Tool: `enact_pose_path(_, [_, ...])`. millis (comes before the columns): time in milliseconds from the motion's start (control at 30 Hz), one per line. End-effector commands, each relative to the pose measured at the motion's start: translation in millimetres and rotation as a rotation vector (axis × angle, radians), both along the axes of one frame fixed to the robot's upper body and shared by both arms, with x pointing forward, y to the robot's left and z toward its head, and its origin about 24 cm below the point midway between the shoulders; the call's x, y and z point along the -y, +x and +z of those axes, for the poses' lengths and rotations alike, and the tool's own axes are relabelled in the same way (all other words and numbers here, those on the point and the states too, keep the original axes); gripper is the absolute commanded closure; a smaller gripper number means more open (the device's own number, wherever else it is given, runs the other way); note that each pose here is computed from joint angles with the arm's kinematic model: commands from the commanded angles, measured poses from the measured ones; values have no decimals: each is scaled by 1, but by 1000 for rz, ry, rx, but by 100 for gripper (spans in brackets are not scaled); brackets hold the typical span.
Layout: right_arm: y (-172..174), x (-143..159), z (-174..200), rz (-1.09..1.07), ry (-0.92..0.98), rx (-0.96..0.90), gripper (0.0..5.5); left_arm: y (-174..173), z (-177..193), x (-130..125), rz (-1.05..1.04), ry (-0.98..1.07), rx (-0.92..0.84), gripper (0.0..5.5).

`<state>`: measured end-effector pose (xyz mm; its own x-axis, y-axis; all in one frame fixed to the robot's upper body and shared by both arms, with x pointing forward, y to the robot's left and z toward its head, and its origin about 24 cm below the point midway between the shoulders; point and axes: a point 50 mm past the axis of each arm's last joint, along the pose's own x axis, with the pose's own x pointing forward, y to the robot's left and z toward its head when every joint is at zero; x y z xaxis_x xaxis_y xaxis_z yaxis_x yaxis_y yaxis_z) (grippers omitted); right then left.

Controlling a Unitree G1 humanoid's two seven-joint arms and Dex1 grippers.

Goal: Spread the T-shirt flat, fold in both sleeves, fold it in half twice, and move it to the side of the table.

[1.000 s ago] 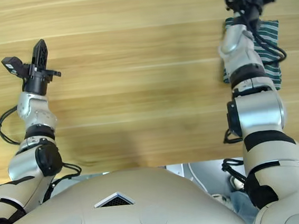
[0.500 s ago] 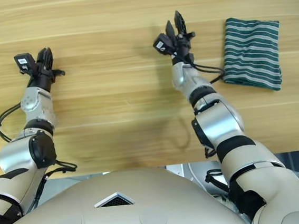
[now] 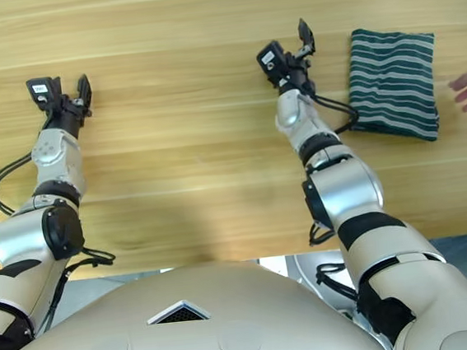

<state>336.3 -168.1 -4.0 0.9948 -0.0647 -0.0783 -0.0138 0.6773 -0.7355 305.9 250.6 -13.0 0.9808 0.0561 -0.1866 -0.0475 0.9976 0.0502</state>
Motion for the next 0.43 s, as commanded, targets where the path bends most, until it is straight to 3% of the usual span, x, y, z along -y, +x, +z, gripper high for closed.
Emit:
enact_pose_path(33, [-13, 3, -22, 0, 13, -152, 73, -7, -13, -4, 55, 12, -96, 165])
enact_pose_path(133, [-14, 1, -25, 20, 11, -180, 67, -6, -12, -4, 64, -11, -90, 150])
enact_pose_path(233, [-15, 2, -26, 18, 7, -194, 119, -6, -12, -2, 55, -7, -88, 147])
enact_pose_path(433, [-16, 7, -27, -3, -4, -212, 237, -7, -14, -6, 104, -15, -116, 245])
